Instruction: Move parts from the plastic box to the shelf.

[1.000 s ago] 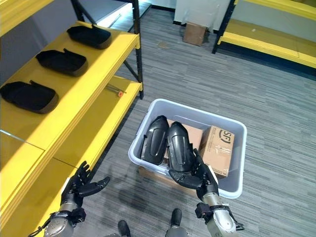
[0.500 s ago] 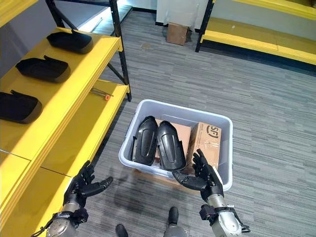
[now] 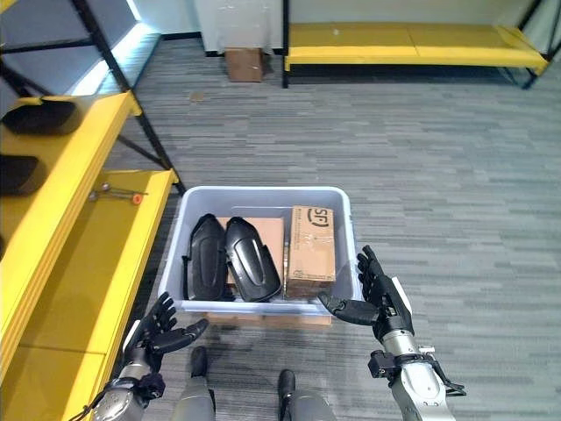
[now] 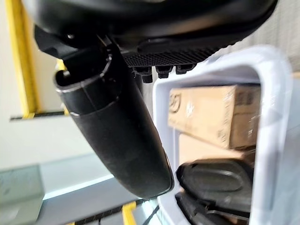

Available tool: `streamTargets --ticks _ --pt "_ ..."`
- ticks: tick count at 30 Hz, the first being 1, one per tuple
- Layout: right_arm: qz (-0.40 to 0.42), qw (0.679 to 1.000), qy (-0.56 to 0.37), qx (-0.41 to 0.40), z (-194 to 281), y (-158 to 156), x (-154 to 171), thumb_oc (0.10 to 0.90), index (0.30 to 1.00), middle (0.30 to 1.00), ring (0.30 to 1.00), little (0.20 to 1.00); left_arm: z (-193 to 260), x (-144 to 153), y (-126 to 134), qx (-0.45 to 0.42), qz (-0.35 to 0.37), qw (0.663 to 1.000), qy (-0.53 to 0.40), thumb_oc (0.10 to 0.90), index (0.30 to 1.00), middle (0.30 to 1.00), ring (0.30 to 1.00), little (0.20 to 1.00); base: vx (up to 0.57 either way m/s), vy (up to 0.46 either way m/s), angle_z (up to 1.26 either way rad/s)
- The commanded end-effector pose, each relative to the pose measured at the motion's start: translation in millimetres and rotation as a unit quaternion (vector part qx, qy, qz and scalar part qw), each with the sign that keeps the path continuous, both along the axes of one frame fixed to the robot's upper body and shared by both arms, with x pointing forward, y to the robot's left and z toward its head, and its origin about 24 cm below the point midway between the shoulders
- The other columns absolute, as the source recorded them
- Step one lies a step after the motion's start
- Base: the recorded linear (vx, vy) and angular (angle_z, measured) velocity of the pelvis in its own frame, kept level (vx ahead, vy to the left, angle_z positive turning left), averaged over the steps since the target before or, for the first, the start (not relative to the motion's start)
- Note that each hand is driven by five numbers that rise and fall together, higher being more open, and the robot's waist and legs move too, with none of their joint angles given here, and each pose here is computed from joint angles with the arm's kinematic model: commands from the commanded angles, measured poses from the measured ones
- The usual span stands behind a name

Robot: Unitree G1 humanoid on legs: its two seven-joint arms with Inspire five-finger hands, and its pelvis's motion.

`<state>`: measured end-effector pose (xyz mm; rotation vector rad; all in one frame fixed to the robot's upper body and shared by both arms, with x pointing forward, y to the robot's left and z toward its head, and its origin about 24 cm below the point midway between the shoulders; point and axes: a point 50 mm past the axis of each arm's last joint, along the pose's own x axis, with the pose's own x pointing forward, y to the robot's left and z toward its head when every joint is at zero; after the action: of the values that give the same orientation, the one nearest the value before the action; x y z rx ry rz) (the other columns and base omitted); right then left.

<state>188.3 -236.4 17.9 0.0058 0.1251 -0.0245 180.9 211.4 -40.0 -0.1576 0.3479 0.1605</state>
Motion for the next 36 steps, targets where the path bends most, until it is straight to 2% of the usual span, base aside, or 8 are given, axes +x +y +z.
streamTargets --ticks 1,15,21,27,28,31,32,36 --pt "0.044 0.992 -0.120 -0.016 44.0 9.6 10.3 0.900 1.000 1.000 1.000 1.000 45.1 12.9 15.1 0.033 -0.007 0.992 -0.120 0.900 1.000 1.000 1.000 1.000 0.17 0.245 -0.29" --pt "0.047 0.992 -0.109 -0.041 43.1 7.1 8.3 0.900 1.000 1.000 1.000 1.000 57.4 10.8 34.2 0.069 -0.003 0.989 -0.130 0.900 1.000 1.000 1.000 1.000 0.05 0.128 -0.21" --pt "0.061 0.970 -0.162 -0.172 74.3 -3.0 15.8 0.900 1.000 1.000 1.000 1.000 61.5 9.1 36.0 0.071 -0.011 0.988 -0.134 0.900 1.000 1.000 1.000 1.000 -0.01 -0.035 -0.03" --pt "0.111 0.880 -0.246 -0.390 138.7 -7.9 51.6 0.900 1.000 1.000 1.000 1.000 67.9 14.9 33.8 0.070 -0.043 0.987 -0.141 0.900 1.000 1.000 1.000 1.000 -0.08 -0.061 0.07" --pt "0.112 0.880 -0.247 -0.390 139.0 -7.7 52.1 0.900 1.000 1.000 1.000 1.000 68.1 15.1 34.0 0.070 -0.042 0.987 -0.142 0.900 1.000 1.000 1.000 1.000 -0.09 -0.044 0.03" --pt "0.119 0.809 -0.275 -0.505 173.7 -8.6 71.1 0.900 1.000 1.000 1.000 1.000 72.9 19.6 29.9 0.068 -0.058 0.984 -0.151 0.900 1.000 1.000 1.000 1.000 -0.08 -0.041 0.11" --pt "0.120 0.809 -0.276 -0.506 174.0 -8.2 71.8 0.900 1.000 1.000 1.000 1.000 73.0 19.8 30.1 0.067 -0.057 0.984 -0.152 0.900 1.000 1.000 1.000 1.000 -0.05 -0.024 0.07" --pt "0.128 0.731 -0.290 -0.605 202.2 -4.6 85.2 0.900 1.000 1.000 1.000 1.000 77.2 24.9 25.2 0.064 -0.068 0.983 -0.161 0.900 1.000 1.000 1.000 1.000 -0.06 -0.025 0.05"
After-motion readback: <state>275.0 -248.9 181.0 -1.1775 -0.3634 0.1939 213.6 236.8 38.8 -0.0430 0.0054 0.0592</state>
